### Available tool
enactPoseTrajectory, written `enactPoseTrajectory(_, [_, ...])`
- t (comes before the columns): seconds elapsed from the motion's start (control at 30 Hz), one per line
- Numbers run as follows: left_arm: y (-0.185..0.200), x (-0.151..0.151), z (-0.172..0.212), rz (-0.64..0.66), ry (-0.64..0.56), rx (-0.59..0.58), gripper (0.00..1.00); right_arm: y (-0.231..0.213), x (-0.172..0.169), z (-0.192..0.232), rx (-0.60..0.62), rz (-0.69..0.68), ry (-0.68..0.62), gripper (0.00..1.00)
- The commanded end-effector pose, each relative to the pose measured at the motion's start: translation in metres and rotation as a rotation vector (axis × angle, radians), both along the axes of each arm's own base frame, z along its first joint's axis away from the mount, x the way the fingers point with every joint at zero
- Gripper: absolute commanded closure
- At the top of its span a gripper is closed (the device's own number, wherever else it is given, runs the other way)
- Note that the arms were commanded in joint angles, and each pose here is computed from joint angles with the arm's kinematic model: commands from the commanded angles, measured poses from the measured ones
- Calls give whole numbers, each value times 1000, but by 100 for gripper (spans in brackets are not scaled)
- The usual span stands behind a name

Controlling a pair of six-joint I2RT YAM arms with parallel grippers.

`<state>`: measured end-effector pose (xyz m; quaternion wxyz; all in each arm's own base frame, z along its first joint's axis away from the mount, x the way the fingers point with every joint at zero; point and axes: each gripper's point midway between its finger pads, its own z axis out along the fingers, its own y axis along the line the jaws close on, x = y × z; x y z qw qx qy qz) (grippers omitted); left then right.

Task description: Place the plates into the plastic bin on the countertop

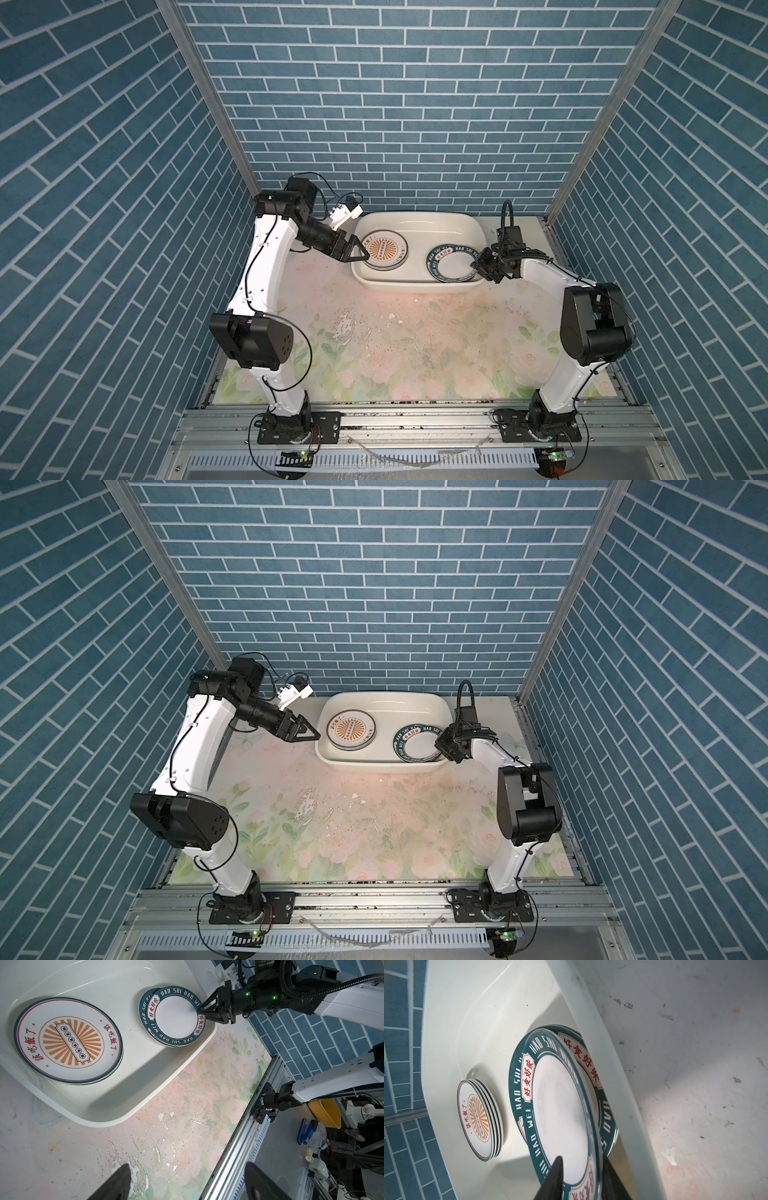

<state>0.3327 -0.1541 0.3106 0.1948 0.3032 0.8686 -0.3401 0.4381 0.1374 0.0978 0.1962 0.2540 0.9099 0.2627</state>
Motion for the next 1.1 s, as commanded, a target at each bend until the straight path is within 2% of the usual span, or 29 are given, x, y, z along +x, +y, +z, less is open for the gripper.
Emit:
enactPoseTrajectory(0.0, [-4, -4, 1, -12, 18, -17, 13, -6, 1, 5, -44, 12, -5, 68])
enactPoseTrajectory(1.07, [-8, -4, 3, -23, 36, -49, 13, -3, 5, 2, -74, 59, 64, 61])
